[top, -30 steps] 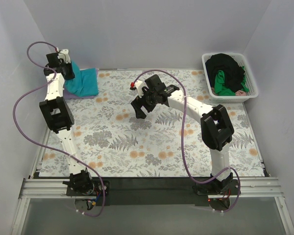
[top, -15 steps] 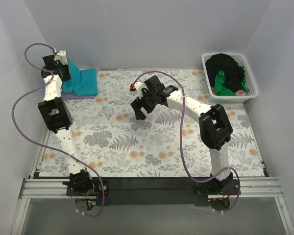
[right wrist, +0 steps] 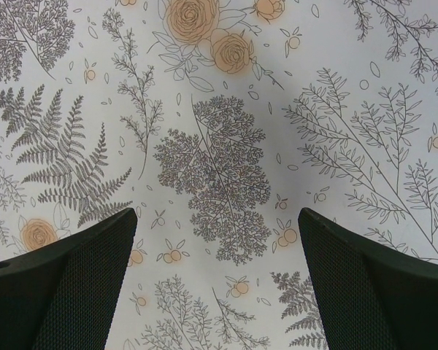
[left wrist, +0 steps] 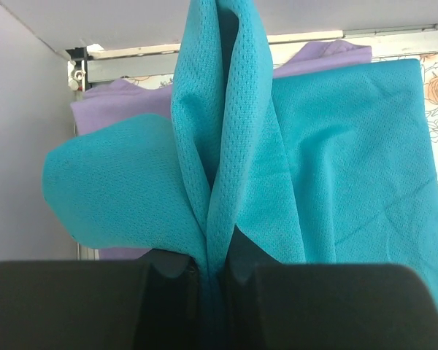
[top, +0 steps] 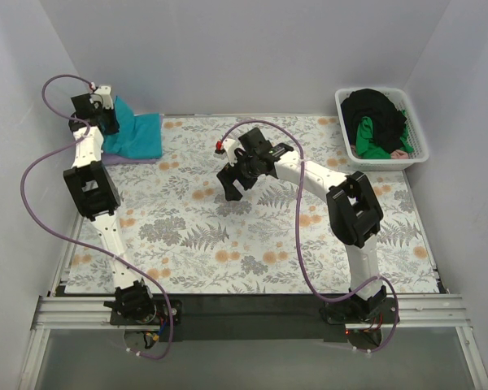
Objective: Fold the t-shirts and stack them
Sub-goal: Neatly place the folded tshirt to the corner
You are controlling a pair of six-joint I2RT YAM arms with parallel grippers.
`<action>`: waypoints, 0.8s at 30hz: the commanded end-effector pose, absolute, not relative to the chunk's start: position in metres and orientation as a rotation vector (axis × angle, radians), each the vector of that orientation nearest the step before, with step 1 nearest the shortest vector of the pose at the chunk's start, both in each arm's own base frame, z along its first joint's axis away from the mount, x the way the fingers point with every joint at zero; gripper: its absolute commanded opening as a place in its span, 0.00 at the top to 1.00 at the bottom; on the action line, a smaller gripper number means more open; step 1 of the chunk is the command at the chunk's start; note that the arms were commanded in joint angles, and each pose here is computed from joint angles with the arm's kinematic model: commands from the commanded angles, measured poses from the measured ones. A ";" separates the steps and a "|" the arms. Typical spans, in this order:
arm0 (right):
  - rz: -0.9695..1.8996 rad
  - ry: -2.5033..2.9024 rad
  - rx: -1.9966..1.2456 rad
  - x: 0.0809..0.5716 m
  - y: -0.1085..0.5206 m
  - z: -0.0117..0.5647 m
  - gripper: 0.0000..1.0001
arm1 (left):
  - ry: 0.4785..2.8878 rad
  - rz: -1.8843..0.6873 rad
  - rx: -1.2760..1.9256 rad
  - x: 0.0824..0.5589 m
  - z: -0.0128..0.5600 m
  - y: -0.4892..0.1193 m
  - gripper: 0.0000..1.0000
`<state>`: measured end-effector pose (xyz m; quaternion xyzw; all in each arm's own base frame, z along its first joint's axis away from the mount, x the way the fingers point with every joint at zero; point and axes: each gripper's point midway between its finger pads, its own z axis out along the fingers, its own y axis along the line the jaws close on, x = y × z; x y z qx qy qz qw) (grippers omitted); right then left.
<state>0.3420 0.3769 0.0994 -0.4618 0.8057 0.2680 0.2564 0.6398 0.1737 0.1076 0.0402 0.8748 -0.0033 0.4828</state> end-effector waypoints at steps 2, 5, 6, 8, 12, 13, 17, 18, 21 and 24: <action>0.758 2.185 -1.267 0.335 0.381 0.095 0.02 | 2.012 0.026 0.142 0.643 0.165 0.178 1.00; 0.756 2.184 -1.268 0.336 0.381 0.096 0.02 | 2.016 0.051 0.132 0.645 0.161 0.185 1.00; 0.754 2.183 -1.267 0.336 0.381 0.096 0.02 | 2.018 0.054 0.128 0.645 0.159 0.187 1.00; 0.755 2.189 -1.269 0.335 0.381 0.094 0.02 | 2.015 0.054 0.126 0.645 0.160 0.188 1.00; 0.765 2.194 -1.271 0.334 0.382 0.092 0.02 | 1.997 0.055 0.124 0.646 0.165 0.191 1.00; 0.765 2.195 -1.269 0.334 0.383 0.092 0.02 | 2.009 0.081 0.108 0.646 0.160 0.195 1.00; 0.770 2.186 -1.268 0.335 0.384 0.096 0.02 | 2.020 0.137 0.025 0.643 0.160 0.214 0.80; 0.770 2.186 -1.268 0.335 0.384 0.097 0.02 | 2.019 0.143 0.007 0.641 0.161 0.221 0.75; 0.777 2.181 -1.270 0.334 0.384 0.099 0.02 | 2.007 0.160 -0.027 0.637 0.170 0.231 0.62; 0.779 2.181 -1.272 0.332 0.385 0.099 0.02 | 1.994 0.179 -0.035 0.634 0.180 0.236 0.56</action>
